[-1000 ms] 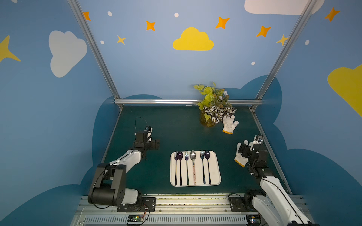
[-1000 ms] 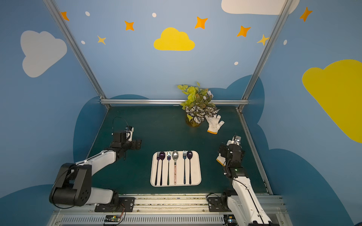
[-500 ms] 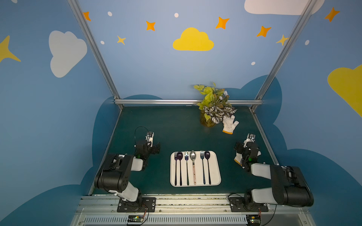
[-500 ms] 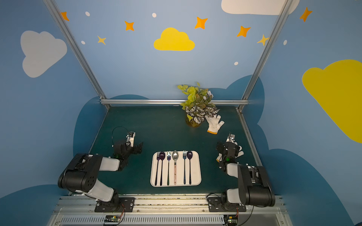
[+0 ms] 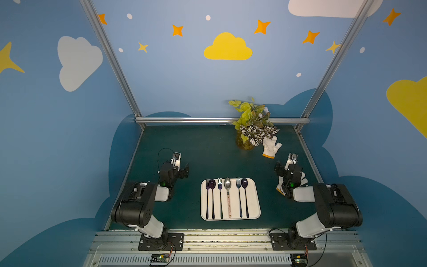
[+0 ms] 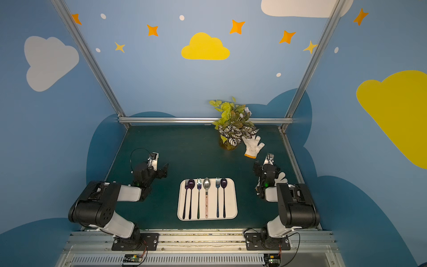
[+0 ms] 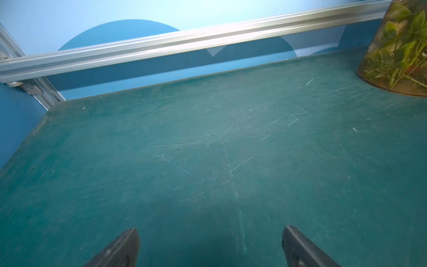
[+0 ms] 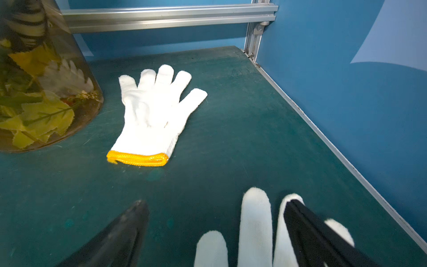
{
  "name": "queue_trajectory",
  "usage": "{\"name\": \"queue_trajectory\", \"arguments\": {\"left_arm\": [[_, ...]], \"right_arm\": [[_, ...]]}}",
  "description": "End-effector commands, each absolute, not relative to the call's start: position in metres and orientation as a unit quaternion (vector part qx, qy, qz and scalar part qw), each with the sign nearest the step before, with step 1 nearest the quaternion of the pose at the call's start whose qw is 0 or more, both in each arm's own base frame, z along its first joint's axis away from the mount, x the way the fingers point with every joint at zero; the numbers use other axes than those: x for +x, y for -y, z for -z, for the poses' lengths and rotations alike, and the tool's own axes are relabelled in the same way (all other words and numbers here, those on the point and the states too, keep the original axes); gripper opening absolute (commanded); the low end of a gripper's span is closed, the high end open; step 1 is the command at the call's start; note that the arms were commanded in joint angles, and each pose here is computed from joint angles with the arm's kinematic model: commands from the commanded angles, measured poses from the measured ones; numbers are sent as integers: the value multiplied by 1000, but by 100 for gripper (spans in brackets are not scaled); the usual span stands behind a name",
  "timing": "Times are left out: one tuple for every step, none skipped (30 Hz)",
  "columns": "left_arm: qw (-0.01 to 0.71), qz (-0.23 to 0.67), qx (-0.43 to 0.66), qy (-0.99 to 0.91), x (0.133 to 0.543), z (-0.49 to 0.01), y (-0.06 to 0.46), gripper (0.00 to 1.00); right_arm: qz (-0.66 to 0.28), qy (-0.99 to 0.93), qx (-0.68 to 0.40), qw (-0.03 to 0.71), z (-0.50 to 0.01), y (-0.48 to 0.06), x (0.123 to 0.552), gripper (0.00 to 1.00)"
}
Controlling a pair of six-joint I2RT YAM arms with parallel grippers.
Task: Set the spoon and fork side by side
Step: Reset both arms
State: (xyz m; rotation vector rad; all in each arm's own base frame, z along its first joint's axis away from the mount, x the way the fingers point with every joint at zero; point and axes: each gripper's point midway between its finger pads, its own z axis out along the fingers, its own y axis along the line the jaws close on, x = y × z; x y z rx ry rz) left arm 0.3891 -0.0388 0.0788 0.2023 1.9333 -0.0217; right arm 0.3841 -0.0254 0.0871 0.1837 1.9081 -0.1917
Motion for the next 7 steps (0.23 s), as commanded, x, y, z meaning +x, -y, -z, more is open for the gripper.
{"name": "queue_trajectory", "arguments": {"left_arm": [[570, 16, 88, -817, 394, -84, 40, 100], [570, 19, 86, -817, 396, -85, 40, 100], [569, 19, 87, -817, 395, -84, 39, 100], [570, 19, 87, -817, 395, -84, 39, 100], [570, 19, 87, -817, 395, -84, 39, 100], [572, 19, 88, -815, 394, -85, 39, 100], [574, 19, 89, -814, 393, -86, 40, 100]], "right_arm": [[86, -801, 75, 588, -96, 24, 388, 98], [87, -798, 74, 591, -98, 24, 388, 98], [87, -799, 73, 590, -97, 23, 388, 98], [87, -800, 74, 590, -97, 23, 388, 98], [87, -799, 74, 591, -97, 23, 388, 98], [86, -799, 73, 590, -97, 23, 388, 98], [87, -799, 74, 590, -97, 23, 388, 98]]}}
